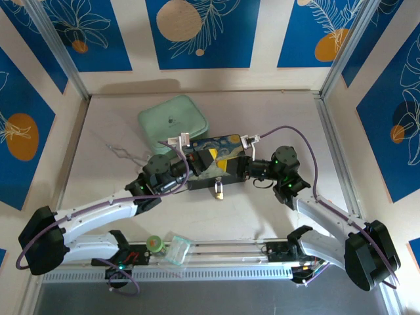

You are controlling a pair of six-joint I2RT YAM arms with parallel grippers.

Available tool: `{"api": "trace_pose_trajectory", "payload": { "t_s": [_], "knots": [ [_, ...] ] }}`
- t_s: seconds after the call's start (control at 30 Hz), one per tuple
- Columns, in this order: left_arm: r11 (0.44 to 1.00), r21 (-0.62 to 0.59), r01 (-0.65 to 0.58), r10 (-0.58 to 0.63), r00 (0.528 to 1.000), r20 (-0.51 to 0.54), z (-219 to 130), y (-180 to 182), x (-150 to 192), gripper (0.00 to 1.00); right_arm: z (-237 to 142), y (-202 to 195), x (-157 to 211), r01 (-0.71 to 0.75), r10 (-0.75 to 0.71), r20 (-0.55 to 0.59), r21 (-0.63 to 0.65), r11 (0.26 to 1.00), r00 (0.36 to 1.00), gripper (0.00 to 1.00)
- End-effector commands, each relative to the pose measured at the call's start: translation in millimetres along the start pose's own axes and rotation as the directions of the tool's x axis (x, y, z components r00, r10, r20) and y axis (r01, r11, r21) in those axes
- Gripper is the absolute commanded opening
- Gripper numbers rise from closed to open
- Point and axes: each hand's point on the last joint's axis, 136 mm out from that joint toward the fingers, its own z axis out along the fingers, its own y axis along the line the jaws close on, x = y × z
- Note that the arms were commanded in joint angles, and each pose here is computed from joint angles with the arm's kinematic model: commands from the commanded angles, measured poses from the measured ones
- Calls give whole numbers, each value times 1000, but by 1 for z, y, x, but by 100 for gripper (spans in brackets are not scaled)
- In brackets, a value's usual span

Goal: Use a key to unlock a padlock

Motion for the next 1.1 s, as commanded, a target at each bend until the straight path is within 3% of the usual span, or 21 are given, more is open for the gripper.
{"api": "trace_pose_trajectory", "payload": {
  "t_s": [0.0, 0.07, 0.17, 0.4, 0.83, 1.0, 1.07],
  "knots": [
    [999, 35, 4, -4, 1000, 15, 2, -5, -1, 0, 1, 4, -1, 20, -20, -2, -24, 1000, 1000, 15],
    [999, 46, 20, -21, 1000, 17, 3, -5, 0, 0, 1, 3, 0, 17, -17, -6, -24, 1000, 1000, 4],
    [998, 44, 35, -35, 999, 10, 5, -2, 3, 0, 2, 1, 0, 8, -8, -8, -22, 1000, 1000, 3],
    [998, 32, 51, -52, 999, 17, 6, 5, 5, 0, 1, -3, -2, -20, 20, 15, -13, 1000, 1000, 20],
    [998, 1, 70, -70, 997, 45, 1, 16, 4, 0, 0, -4, 2, -22, 22, 14, -16, 1000, 1000, 0],
    [996, -53, 66, -63, 997, 54, -3, 26, 4, 0, -2, -4, 2, -27, 27, 19, -10, 1000, 999, 0],
    [996, -64, 59, -55, 997, 56, -3, 28, 4, 13, -3, -5, 3, -30, 30, 15, -4, 1000, 999, 0]
  ]
}}
